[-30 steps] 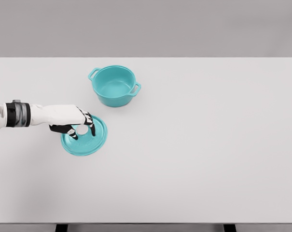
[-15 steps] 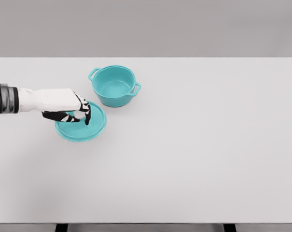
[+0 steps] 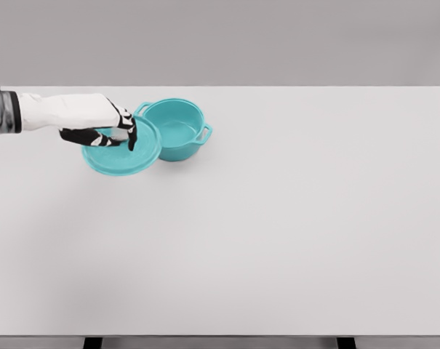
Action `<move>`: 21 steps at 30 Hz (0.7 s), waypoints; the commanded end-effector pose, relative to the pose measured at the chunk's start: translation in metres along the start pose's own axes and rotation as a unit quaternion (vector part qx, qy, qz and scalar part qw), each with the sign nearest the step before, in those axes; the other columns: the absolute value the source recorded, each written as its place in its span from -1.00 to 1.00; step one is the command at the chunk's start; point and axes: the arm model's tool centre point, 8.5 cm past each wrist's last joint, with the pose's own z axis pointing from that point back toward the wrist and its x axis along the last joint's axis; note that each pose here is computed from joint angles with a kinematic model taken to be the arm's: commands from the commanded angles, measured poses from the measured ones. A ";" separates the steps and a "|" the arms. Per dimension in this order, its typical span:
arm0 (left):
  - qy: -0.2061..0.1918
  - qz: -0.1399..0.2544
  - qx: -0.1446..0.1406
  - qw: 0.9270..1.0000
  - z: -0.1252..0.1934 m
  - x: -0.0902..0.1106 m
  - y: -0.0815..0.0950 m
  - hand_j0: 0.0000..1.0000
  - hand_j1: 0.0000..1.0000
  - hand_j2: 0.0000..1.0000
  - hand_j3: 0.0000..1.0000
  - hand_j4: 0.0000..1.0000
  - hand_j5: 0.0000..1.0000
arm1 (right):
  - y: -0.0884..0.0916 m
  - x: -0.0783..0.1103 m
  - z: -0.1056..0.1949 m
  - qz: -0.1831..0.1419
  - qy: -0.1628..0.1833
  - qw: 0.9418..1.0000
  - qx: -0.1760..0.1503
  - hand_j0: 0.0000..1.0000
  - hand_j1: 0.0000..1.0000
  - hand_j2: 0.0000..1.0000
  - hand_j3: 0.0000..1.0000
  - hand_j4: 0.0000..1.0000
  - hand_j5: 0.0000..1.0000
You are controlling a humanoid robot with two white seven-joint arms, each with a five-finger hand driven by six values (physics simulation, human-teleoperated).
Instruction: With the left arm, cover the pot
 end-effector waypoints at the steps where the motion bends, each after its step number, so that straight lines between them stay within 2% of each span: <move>1: -0.002 0.020 -0.002 1.000 -0.013 -0.006 -0.007 -0.09 -0.09 -0.09 -0.09 -0.09 -0.09 | 0.000 0.000 0.000 0.000 0.000 1.000 0.000 1.00 1.00 1.00 1.00 1.00 1.00; 8: 0.007 0.037 0.005 0.999 -0.042 -0.021 0.000 -0.08 -0.08 -0.08 -0.08 -0.08 -0.08 | 0.000 0.000 0.000 0.000 0.000 1.000 0.000 1.00 1.00 1.00 1.00 1.00 1.00; 14: 0.010 0.045 0.020 0.999 -0.063 -0.028 0.017 -0.08 -0.08 -0.08 -0.08 -0.08 -0.08 | 0.000 0.000 0.000 0.000 0.000 1.000 0.000 1.00 1.00 1.00 1.00 1.00 1.00; 21: 0.007 0.044 0.031 0.999 -0.077 -0.027 0.034 -0.07 -0.07 -0.07 -0.07 -0.07 -0.07 | 0.000 0.000 0.000 0.000 0.000 1.000 0.000 1.00 1.00 1.00 1.00 1.00 1.00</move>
